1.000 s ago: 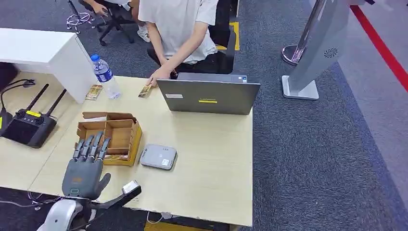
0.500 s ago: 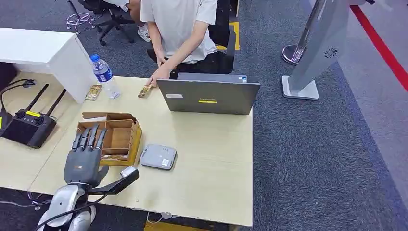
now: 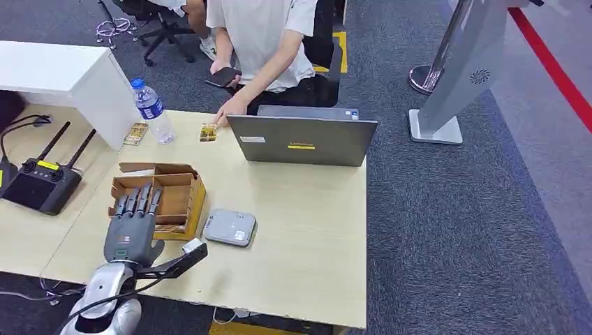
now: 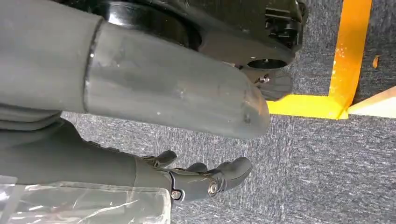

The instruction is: Pass the card to the sensor for recognition and then transmit it.

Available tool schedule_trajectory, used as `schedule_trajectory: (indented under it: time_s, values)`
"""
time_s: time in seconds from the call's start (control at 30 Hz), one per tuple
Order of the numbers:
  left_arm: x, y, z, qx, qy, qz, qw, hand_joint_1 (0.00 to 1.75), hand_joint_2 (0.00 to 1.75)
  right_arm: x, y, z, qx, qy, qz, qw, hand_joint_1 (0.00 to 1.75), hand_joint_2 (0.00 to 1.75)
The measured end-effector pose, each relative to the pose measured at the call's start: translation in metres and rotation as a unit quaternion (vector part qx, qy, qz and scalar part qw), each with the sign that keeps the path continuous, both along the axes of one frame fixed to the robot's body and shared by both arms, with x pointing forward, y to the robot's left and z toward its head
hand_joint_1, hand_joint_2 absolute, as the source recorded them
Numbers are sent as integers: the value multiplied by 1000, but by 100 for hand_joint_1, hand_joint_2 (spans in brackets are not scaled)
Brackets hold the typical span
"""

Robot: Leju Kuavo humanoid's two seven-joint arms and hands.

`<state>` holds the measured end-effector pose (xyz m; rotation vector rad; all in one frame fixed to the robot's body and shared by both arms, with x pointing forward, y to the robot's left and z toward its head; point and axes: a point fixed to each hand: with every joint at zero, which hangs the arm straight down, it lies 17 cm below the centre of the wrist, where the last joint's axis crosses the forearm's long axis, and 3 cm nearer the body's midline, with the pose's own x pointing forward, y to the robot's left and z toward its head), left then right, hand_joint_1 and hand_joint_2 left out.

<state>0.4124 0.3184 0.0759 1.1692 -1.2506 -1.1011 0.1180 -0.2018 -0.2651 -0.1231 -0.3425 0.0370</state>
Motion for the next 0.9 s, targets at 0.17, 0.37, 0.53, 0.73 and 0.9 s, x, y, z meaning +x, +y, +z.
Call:
schedule_trajectory:
  time_s: [0.17, 0.37, 0.53, 0.73, 0.9]
  values:
    - [3, 1, -5, -1, 7, 5, 1000, 0, 175, 1, 1, 0, 1, 0, 4, 1000, 0, 0]
    - [4, 6, -12, -3, 14, 12, 1000, 175, 175, 0, 1, 0, -1, 2, 12, 1000, 0, 0]
    - [4, 9, -19, -9, 23, 13, 1000, 175, 175, 1, 2, 0, 0, 2, 14, 1000, 0, 0]
    - [3, 11, -23, -16, 28, 13, 999, 175, 175, 1, 2, 0, -1, 1, 15, 1000, 0, 0]
    - [3, 14, -23, -20, 25, 15, 999, 175, 175, 2, 2, 0, -1, 1, 15, 1000, 0, 0]
